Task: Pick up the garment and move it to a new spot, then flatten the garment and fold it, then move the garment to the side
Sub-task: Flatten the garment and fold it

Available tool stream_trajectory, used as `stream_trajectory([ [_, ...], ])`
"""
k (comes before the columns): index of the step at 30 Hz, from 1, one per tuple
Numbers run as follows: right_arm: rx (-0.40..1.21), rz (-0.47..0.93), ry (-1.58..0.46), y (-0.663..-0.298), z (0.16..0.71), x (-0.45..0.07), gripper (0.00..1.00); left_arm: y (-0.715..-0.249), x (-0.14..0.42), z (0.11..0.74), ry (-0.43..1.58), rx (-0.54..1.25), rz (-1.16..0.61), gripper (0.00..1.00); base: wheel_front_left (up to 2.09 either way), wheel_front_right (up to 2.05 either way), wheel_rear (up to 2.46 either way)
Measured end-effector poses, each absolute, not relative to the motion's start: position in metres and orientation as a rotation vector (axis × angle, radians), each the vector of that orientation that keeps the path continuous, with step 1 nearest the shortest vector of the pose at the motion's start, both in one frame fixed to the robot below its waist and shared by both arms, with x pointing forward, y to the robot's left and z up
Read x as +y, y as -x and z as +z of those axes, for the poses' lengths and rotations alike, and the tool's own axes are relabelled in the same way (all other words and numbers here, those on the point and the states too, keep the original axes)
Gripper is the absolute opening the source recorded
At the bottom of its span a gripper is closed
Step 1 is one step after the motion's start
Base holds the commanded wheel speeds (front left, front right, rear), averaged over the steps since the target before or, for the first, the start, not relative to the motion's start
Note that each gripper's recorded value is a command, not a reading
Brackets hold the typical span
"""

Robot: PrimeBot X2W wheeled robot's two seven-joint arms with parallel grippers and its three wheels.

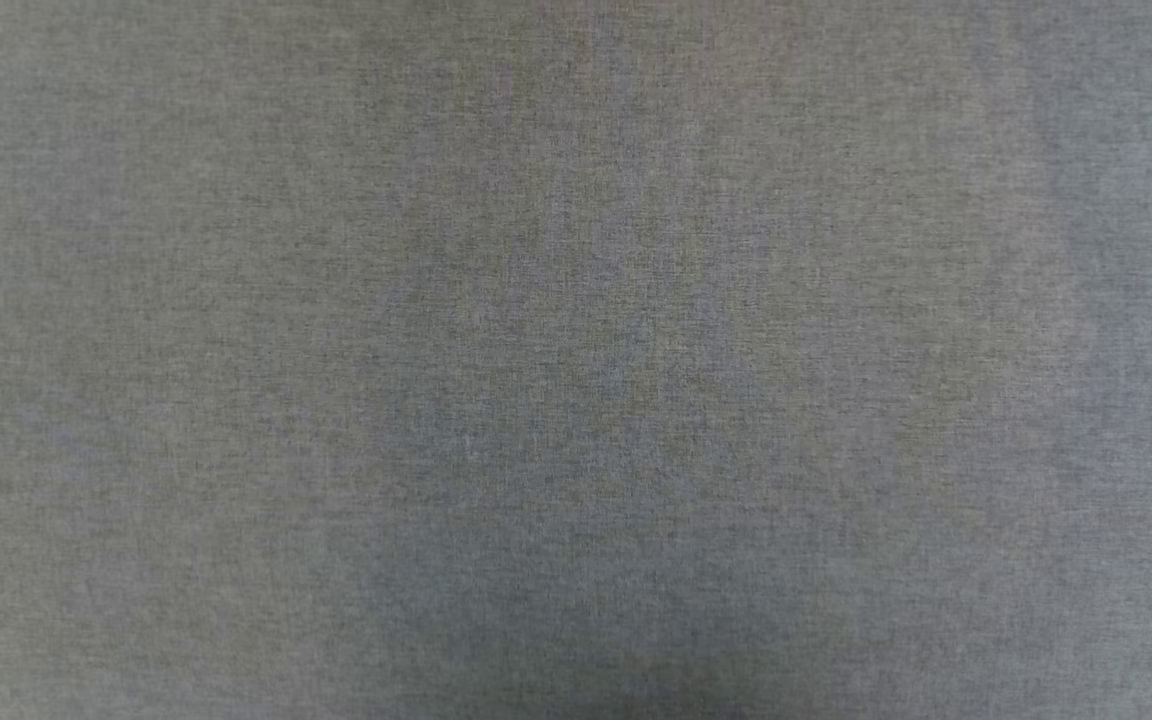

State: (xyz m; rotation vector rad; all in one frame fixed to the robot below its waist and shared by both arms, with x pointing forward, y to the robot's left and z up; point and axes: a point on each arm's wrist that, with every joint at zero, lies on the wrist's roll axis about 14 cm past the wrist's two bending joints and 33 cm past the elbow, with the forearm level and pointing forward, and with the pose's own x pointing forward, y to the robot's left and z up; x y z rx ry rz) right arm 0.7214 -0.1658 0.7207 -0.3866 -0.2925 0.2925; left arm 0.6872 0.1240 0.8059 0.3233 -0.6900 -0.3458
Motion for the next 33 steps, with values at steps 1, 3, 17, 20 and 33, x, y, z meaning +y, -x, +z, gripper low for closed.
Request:
stream_trajectory([
  [1, -0.282, 0.302, 0.381, -0.724, 0.713, -0.164, 0.0, -0.691, 0.125, 0.799, -0.321, -0.675, -0.346, 0.0, 0.0, 0.0, 0.0],
  [3, -0.255, 0.318, 0.373, -0.728, 0.696, -0.161, 0.0, -0.698, 0.127, 0.783, -0.318, -0.646, -0.345, 0.0, 0.0, 0.0, 0.0],
  [17, 0.041, 0.495, 0.314, -0.669, 0.557, -0.133, 0.0, -0.667, 0.165, 0.641, -0.181, -0.334, -0.325, 0.0, 0.0, 0.0, 0.0],
  [20, 0.089, 0.518, 0.281, -0.644, 0.54, -0.132, 0.0, -0.642, 0.175, 0.613, -0.159, -0.271, -0.307, 0.0, 0.0, 0.0, 0.0],
  [33, 0.355, 0.577, 0.172, -0.498, 0.452, -0.153, 0.0, -0.47, 0.185, 0.491, -0.03, 0.037, -0.24, 0.0, 0.0, 0.0, 0.0],
])
